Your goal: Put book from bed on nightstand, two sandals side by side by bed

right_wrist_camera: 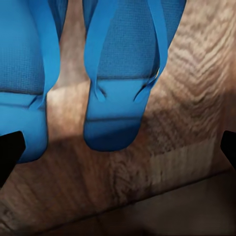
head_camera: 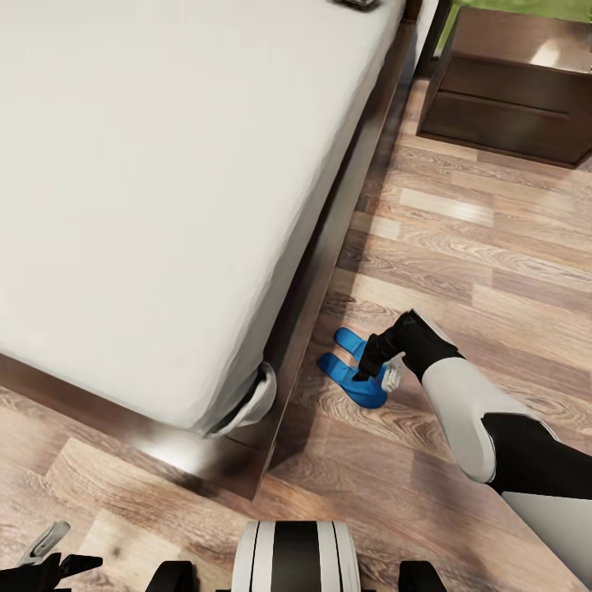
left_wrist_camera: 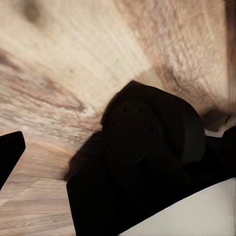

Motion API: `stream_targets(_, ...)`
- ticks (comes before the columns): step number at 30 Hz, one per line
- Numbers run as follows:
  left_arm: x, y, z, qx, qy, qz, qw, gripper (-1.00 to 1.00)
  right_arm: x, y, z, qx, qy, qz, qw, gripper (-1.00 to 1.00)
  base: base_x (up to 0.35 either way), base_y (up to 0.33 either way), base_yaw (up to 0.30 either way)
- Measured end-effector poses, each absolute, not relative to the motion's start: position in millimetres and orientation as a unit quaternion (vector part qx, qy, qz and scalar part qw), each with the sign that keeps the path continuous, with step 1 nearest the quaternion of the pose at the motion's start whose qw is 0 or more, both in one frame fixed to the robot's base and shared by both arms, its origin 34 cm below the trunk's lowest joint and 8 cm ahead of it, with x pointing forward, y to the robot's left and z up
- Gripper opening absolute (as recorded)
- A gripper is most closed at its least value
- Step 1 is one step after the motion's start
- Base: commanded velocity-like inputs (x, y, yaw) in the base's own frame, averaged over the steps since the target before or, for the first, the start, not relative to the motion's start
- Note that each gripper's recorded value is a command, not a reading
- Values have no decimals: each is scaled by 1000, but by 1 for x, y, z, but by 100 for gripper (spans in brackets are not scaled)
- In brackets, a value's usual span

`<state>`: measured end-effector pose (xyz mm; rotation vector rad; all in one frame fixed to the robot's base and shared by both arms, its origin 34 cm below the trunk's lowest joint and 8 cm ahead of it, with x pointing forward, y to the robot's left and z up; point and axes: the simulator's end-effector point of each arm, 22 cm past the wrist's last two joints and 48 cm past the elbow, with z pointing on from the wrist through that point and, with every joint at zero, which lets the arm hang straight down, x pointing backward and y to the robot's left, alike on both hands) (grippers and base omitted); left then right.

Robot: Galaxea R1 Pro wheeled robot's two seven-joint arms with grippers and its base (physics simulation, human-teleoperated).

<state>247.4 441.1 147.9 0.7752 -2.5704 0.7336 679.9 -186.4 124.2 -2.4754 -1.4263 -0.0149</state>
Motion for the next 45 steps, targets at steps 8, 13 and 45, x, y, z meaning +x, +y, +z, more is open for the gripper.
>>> stream_targets(8, 258, 441, 154, 270, -912, 264, 164, 100, 691, -186, 145, -857, -496, -18, 135, 100, 0, 0, 0)
stream_targets(13, 265, 441, 158, 267, -913, 266, 154, 100, 698, -186, 158, -857, -498, -27, 131, 100, 0, 0, 0)
stream_targets(45, 307, 442, 188, 249, -921, 283, 95, 100, 747, -174, 252, -777, -600, -152, 115, 100, 0, 0, 0)
